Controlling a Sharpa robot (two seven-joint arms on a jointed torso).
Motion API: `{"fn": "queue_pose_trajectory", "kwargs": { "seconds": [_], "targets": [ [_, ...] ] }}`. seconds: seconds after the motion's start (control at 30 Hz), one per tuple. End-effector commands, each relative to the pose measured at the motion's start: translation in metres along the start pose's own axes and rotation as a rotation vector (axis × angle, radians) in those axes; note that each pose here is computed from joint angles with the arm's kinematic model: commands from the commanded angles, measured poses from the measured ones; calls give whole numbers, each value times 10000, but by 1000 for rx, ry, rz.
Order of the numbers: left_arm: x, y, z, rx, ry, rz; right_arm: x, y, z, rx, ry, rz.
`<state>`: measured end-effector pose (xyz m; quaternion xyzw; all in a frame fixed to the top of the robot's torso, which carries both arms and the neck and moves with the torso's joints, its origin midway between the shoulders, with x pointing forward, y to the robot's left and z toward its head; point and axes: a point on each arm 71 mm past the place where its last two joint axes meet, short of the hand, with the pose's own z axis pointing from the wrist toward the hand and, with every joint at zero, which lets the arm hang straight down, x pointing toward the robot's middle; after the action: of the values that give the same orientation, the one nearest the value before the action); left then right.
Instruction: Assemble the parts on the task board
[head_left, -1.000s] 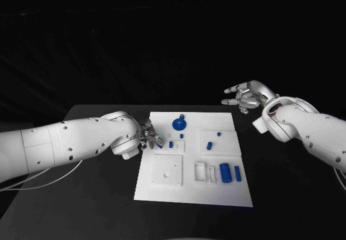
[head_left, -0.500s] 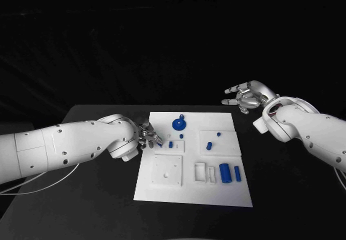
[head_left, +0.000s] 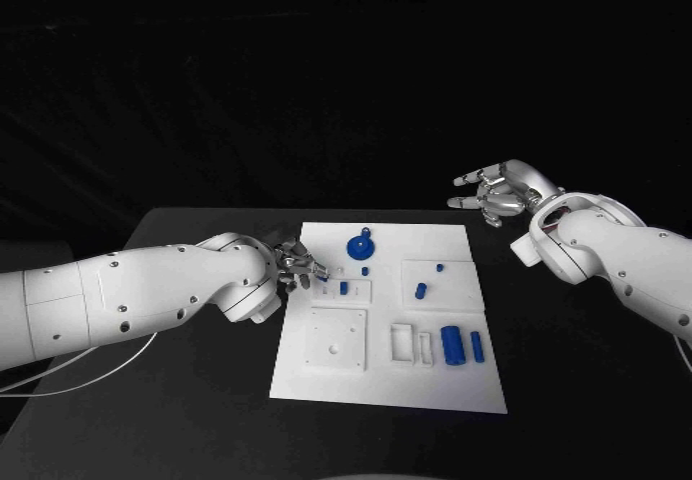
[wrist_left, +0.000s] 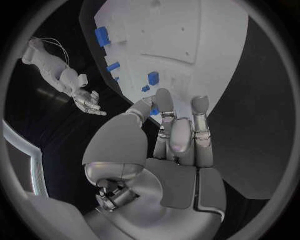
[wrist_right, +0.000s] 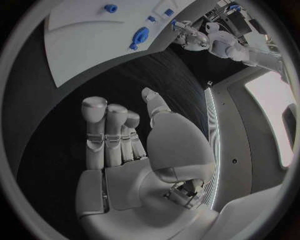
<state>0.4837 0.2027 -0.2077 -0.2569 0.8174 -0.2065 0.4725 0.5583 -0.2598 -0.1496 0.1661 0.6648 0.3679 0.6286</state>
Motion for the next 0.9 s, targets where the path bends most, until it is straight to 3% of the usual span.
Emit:
{"fn": "queue_pose_trajectory", "kwargs": {
  "seconds": [0.03, 0.5, 0.9],
  "targets": [
    [34, -6, -25, 10, -29, -84, 3, 2, -3, -5, 8, -2],
    [139, 55, -14, -6, -52, -111, 3, -5, 0, -2, 8, -2],
    [186, 98, 16, -17, -50, -68, 8, 1, 2, -4, 10, -1]
  ]
}}
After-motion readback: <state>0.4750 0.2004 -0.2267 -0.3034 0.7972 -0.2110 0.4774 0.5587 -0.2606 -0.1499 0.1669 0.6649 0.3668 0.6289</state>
